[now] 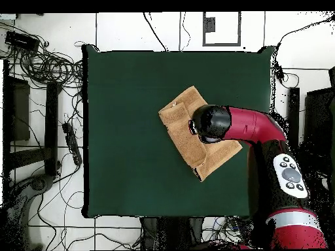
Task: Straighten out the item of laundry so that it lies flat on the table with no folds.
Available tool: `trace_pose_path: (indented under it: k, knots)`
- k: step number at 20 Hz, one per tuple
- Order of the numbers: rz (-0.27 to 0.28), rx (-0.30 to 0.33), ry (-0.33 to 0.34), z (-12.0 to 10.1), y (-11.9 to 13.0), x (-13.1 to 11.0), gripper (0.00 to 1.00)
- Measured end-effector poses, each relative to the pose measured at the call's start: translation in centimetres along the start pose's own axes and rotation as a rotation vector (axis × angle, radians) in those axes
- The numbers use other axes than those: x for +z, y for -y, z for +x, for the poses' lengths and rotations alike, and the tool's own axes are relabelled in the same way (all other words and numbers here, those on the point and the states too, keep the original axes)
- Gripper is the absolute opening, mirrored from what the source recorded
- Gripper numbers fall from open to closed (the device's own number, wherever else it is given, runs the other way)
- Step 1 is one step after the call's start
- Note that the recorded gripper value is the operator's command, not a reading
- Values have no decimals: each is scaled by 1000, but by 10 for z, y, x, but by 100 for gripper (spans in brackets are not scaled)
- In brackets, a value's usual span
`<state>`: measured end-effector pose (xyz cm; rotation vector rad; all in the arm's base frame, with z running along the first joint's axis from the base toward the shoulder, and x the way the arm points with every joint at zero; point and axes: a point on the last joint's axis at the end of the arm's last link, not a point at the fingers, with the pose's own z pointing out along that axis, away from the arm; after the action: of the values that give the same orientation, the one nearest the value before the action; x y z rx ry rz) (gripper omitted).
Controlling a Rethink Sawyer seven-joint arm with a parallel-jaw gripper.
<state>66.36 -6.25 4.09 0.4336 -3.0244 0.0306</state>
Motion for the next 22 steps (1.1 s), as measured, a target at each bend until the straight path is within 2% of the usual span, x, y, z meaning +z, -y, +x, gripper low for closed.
trace_pose_path:
  k: [7,11,15,22]
  knots:
    - [30,54,60,4,39,-14,100]
    - [43,71,80,6,52,-19,100]
    - [53,78,95,6,58,-24,100]
    - [47,73,99,1,49,-26,100]
